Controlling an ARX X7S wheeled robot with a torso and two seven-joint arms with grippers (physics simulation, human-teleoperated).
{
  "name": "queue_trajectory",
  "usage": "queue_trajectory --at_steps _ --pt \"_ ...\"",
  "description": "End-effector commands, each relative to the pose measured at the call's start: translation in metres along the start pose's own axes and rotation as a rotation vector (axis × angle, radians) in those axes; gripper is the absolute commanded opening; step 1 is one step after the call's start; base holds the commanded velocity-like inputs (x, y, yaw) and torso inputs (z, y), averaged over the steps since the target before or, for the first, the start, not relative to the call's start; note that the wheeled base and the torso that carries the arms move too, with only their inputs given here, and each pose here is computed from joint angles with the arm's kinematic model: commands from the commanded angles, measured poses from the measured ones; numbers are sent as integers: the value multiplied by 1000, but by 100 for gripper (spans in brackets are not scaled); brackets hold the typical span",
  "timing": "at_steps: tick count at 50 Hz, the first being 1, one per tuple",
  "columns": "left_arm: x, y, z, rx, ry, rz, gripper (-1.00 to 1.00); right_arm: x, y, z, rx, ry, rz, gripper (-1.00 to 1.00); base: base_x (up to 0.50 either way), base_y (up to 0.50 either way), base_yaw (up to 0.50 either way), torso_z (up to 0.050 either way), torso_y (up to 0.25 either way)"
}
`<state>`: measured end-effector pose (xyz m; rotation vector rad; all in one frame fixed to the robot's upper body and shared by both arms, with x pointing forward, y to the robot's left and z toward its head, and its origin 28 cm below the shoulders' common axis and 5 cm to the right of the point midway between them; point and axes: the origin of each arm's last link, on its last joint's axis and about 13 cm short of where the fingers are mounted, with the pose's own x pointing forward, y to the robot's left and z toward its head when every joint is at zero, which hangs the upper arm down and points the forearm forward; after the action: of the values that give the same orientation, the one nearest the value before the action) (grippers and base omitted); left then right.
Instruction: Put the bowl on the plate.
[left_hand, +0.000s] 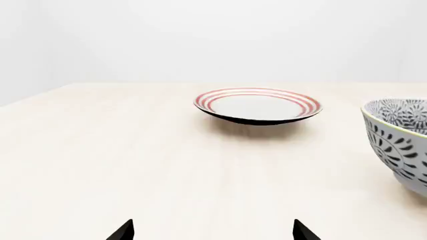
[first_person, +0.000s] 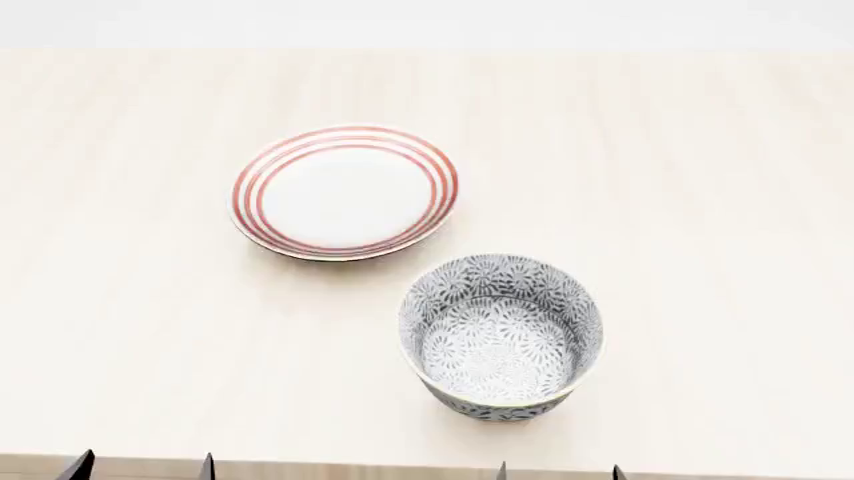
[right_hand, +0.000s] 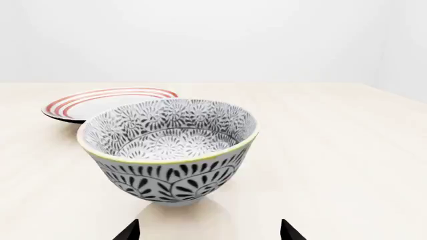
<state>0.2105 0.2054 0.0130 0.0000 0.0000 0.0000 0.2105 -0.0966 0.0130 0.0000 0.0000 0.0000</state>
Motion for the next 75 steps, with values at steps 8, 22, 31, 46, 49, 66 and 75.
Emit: queue_trajectory --at_steps 8,22,31,46,49,66,75 --pt "0 0 -2 -9 11 -7 100 0 0 -2 -4 6 -3 100 0 0 0 0 0" --pt "0 -1 -2 -1 20 -7 100 0 0 -2 -5 6 -4 100 0 0 0 0 0" --pt "-1 -1 -1 -3 28 -1 100 -1 0 -2 -7 5 -3 100 0 0 0 0 0" --pt "6 20 86 -58 -289 126 100 15 -18 81 64 -337 -154 100 0 0 0 0 0" --pt "3 27 106 -57 -378 168 100 13 -23 102 96 -456 -194 100 0 0 0 0 0" --pt "-6 35 134 -40 -531 231 100 5 -28 129 168 -639 -220 100 309 -7 0 0 0" --pt "-6 34 133 -38 -521 229 100 5 -27 128 162 -630 -212 100 500 -13 0 0 0"
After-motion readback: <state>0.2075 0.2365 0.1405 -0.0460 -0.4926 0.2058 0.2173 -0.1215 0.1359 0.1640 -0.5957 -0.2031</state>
